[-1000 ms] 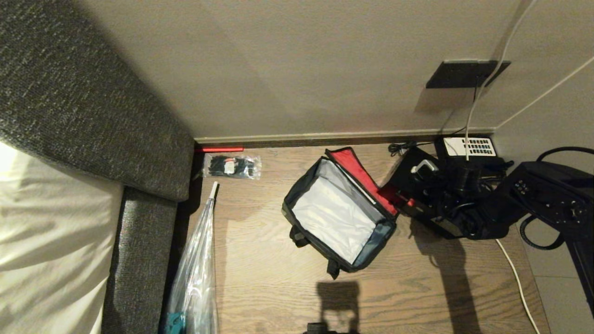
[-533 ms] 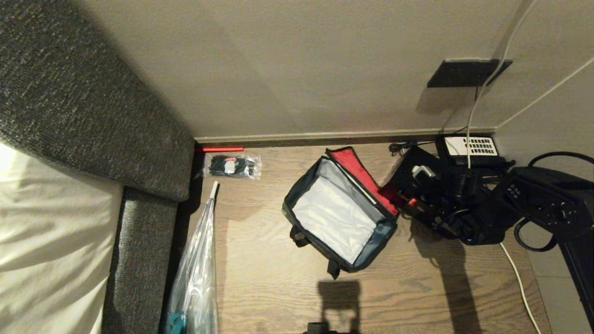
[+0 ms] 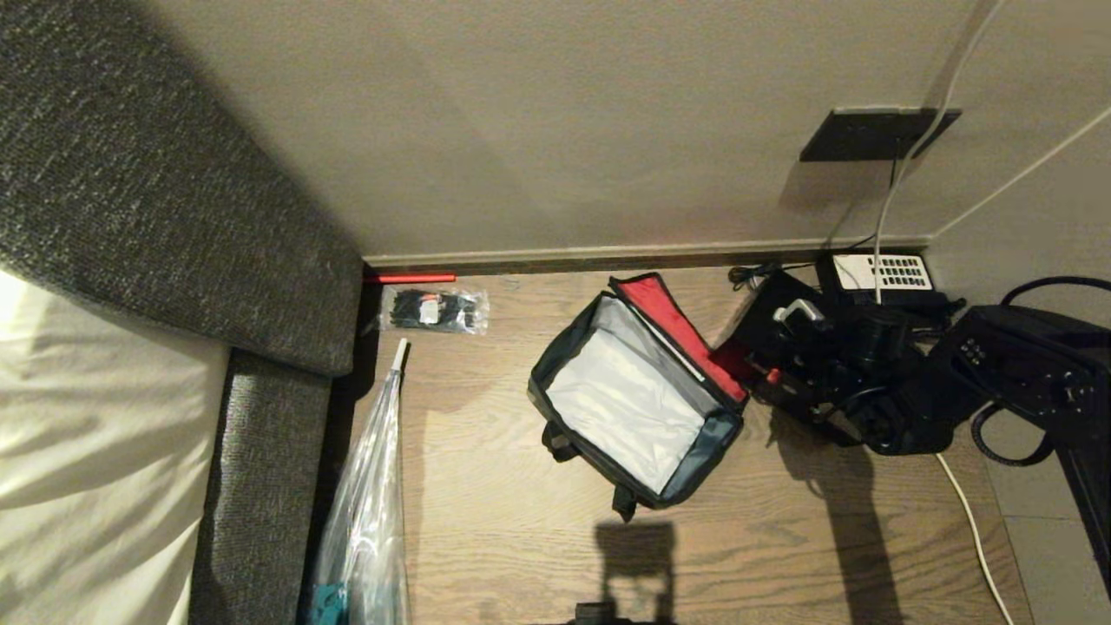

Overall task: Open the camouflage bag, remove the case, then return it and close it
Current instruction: Grip the handle again

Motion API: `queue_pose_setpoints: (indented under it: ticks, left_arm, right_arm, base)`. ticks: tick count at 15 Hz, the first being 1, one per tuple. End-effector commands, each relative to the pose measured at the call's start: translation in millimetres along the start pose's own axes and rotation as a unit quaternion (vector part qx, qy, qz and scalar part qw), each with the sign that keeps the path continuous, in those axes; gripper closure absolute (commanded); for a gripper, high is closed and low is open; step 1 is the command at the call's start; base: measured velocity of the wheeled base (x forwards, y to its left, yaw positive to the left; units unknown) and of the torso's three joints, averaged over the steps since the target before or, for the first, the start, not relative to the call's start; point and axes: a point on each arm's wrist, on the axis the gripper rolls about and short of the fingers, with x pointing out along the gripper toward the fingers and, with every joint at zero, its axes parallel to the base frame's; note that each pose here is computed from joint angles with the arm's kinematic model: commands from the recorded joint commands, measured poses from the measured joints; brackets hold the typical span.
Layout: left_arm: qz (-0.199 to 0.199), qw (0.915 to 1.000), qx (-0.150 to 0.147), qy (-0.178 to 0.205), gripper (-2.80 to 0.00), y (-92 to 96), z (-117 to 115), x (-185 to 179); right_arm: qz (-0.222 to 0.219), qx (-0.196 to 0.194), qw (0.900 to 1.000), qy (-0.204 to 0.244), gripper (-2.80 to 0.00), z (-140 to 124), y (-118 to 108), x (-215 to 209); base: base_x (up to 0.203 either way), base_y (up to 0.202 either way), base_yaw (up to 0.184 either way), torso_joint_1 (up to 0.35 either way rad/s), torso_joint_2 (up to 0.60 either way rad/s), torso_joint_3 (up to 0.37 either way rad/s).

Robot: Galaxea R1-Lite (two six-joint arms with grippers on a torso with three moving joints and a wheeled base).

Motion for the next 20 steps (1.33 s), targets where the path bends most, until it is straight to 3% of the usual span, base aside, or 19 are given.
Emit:
queue_pose_setpoints:
  ticks: [1, 8, 20]
  left_arm:
    - [0.0, 1.0, 0.0, 0.0, 0.0, 0.0, 0.0, 0.0]
    - [0.001, 1.0, 0.0, 0.0, 0.0, 0.0, 0.0, 0.0]
    - [0.0, 1.0, 0.0, 0.0, 0.0, 0.0, 0.0, 0.0]
  right_arm:
    - [-0.033, 0.021, 0.999, -0.013, 0.0, 12.2, -36.3, -6.9]
    - [-0.042, 0.008, 0.999, -0.003, 0.0, 3.4, -52.8, -9.4]
    - [-0.009, -0.06, 0.996, 0.064, 0.0, -53.6, -43.7, -1.1]
  base:
    - [0.0, 0.0, 0.0, 0.0, 0.0, 0.0]
    - [0.0, 0.0, 0.0, 0.0, 0.0, 0.0]
    - [0.0, 0.0, 0.0, 0.0, 0.0, 0.0]
